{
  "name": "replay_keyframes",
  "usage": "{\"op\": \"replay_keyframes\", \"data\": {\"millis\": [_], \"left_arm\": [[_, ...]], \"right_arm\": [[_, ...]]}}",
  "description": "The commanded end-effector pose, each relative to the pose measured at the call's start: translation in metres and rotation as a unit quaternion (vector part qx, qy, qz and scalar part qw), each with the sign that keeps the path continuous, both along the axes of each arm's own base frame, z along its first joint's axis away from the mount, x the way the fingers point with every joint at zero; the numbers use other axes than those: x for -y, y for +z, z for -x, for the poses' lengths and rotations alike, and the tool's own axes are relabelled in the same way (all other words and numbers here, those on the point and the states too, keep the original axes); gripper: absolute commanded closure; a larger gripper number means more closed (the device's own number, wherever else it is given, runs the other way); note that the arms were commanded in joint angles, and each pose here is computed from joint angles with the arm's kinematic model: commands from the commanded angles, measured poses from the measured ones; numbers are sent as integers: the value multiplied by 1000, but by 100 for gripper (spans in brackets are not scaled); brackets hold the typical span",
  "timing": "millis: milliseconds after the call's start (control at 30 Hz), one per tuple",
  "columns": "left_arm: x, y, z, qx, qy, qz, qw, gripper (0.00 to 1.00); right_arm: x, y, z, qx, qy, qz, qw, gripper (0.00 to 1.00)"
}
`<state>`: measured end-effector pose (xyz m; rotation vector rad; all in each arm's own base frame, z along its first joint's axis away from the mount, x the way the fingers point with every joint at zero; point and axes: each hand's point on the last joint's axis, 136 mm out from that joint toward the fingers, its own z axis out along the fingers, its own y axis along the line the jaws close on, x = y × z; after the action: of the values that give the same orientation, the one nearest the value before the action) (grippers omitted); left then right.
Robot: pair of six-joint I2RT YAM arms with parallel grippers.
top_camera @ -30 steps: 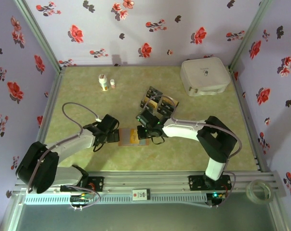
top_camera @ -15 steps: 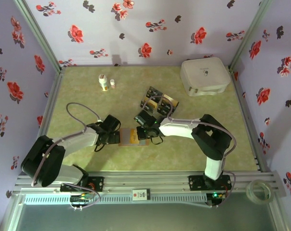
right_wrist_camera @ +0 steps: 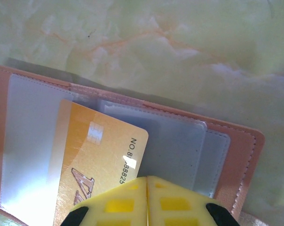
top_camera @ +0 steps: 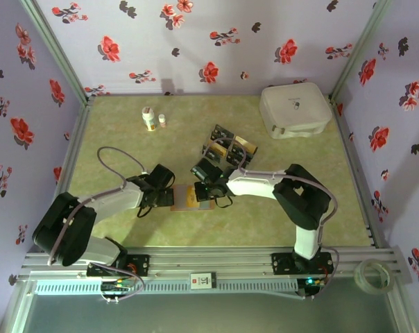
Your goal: Put the credit cards into the card holder
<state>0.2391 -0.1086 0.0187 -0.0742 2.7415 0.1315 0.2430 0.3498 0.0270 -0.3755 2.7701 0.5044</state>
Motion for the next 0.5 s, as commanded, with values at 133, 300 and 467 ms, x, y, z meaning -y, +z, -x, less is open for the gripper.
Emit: {"op": "replay_keyframes", "data": {"millis": [133,300,467], "left_arm": [[6,-6,0,-11,-17,-1,1000,0],[7,-6,1,-11,-19,-2,1000,0],[8,-6,1,-11,-21,-1,1000,0]], "right_arm": [[-19,3,1,3,18,-8,1000,92],[-27,3,2,-1,23,-12,1000,92],[-38,3,5,-3,31,-18,999,93]]}}
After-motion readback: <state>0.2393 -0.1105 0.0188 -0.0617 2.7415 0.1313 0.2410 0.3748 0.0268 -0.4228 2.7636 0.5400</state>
